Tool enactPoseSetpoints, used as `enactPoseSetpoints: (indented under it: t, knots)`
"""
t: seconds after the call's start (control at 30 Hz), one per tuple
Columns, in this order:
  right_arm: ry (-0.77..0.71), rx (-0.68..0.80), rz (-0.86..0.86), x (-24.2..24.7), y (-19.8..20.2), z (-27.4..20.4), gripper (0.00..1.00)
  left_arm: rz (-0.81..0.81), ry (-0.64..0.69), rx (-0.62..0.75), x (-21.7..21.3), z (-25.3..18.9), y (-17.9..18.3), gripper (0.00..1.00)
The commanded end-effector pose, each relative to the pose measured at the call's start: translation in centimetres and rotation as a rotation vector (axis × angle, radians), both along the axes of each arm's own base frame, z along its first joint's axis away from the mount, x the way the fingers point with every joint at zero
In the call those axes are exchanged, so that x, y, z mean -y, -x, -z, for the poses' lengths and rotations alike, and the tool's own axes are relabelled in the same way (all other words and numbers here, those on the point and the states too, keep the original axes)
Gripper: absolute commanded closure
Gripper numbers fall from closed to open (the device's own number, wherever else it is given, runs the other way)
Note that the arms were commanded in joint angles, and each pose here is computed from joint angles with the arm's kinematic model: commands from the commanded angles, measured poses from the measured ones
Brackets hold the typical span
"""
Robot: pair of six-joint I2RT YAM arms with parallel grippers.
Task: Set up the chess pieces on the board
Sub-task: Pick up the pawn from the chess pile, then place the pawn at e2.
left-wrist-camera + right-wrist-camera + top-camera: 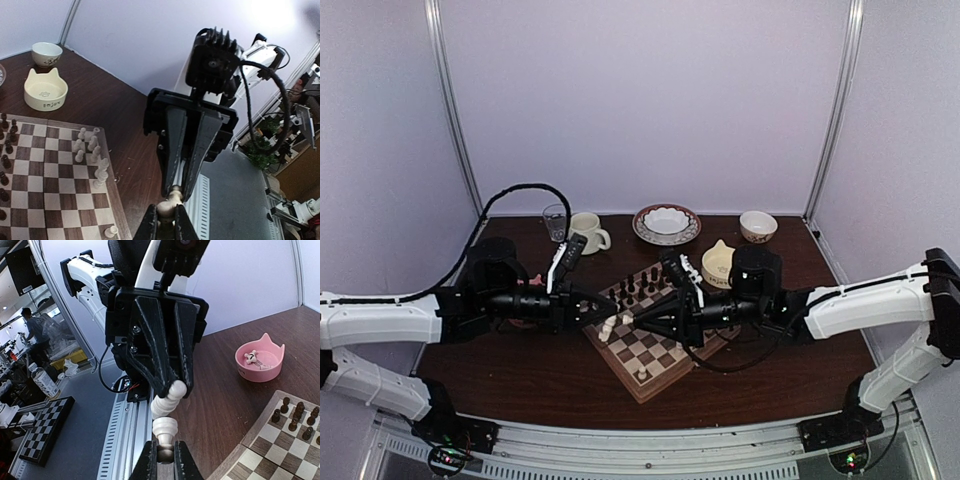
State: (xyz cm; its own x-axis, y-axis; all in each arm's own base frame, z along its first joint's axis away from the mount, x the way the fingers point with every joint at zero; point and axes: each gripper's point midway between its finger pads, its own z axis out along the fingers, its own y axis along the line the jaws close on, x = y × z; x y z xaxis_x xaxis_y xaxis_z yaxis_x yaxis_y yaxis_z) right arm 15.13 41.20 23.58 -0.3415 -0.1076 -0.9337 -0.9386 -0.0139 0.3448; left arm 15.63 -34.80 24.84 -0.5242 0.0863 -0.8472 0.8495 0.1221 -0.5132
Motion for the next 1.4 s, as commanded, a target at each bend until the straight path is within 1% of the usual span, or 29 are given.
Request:
enactPoseSetpoints:
  t: [0.0,0.07,0.1,0.17,0.2,0.27,0.53,0.67,0.83,0.9,1.17,1.37]
  knots:
    - [0.047,0.053,0.083,0.7,-1.8,-0.4,0.96,-0.142,-0.049,0.107,-1.4,-1.4,-1.8,1.0]
    - [0.082,0.054,0.1,0.9,-2.4,-0.2,0.96,-0.212,-0.096,0.131,-2.4,-1.3,-2.6,1.0]
    - [0.122,0.055,0.107,0.9,-2.7,0.1,0.96,-0.251,-0.128,0.135,-3.0,-1.0,-3.0,1.0]
    - [0.243,0.066,0.12,1.2,-3.3,1.0,0.97,-0.325,-0.174,0.146,-4.1,-0.8,-3.9,1.0]
    - [0.341,0.06,0.123,1.8,-3.3,2.2,0.97,-0.35,-0.204,0.143,-4.7,-0.3,-4.1,1.0]
    - [0.469,0.087,0.155,2.9,-4.1,3.2,0.97,-0.388,-0.218,0.149,-5.4,-0.3,-4.4,1.0]
    - [0.894,0.096,0.257,6.9,-6.3,6.4,0.96,-0.454,-0.241,0.159,-6.6,-0.5,-4.9,1.0]
    - [1.048,0.099,0.287,7.8,-7.7,7.0,0.95,-0.465,-0.244,0.161,-6.9,-0.5,-5.0,1.0]
    - [1.241,0.072,0.25,8.5,-8.4,8.8,0.95,-0.465,-0.246,0.162,-6.9,-0.4,-4.9,1.0]
    - [1.309,0.066,0.245,8.6,-8.8,9.6,0.96,-0.463,-0.248,0.161,-6.9,-0.4,-4.9,1.0]
    - [1.46,0.071,0.194,8.9,-9.7,10.8,0.95,-0.46,-0.252,0.162,-6.9,-0.4,-4.9,1.0]
    - [1.516,0.087,0.156,8.8,-10.2,11.8,0.94,-0.464,-0.255,0.163,-7.0,-0.4,-4.9,1.0]
